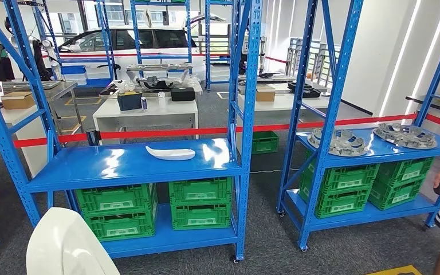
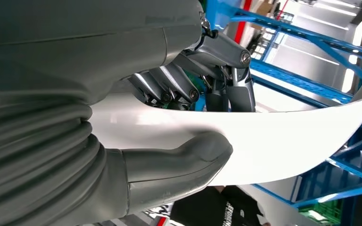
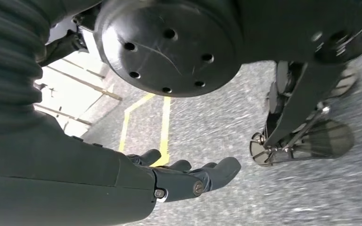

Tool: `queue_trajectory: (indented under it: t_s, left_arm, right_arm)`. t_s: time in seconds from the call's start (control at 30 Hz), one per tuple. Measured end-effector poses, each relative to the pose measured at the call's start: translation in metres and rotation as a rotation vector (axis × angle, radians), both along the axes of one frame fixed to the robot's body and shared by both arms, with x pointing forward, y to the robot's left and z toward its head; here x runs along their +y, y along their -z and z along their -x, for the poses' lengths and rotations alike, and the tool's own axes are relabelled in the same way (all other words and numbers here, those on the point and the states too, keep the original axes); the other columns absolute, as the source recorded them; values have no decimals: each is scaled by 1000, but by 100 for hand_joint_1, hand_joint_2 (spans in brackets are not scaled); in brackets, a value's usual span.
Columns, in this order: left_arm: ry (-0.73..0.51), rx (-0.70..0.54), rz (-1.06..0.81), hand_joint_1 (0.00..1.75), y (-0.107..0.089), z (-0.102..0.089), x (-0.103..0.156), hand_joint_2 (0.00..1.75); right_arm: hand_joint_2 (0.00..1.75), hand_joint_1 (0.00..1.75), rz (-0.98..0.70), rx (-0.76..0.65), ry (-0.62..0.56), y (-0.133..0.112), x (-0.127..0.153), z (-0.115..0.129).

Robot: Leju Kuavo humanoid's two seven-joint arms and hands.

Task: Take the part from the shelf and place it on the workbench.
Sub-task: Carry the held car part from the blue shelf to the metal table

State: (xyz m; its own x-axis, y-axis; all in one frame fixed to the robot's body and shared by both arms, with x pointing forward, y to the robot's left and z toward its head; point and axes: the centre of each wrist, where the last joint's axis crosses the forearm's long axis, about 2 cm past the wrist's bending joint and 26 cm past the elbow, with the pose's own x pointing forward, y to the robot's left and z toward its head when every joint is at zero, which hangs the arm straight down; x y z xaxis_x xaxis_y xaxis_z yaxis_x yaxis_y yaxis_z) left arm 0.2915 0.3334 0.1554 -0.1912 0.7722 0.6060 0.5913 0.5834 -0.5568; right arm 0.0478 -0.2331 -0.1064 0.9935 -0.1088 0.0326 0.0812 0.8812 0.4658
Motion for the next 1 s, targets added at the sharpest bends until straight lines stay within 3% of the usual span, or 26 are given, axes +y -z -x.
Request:
queue_trajectory:
  t_s: [1.0]
  left_arm:
    - [-12,12,7,175,-3,4,-3,175]
  right_arm:
    - [175,0,8,-32,50,0,-5,-3]
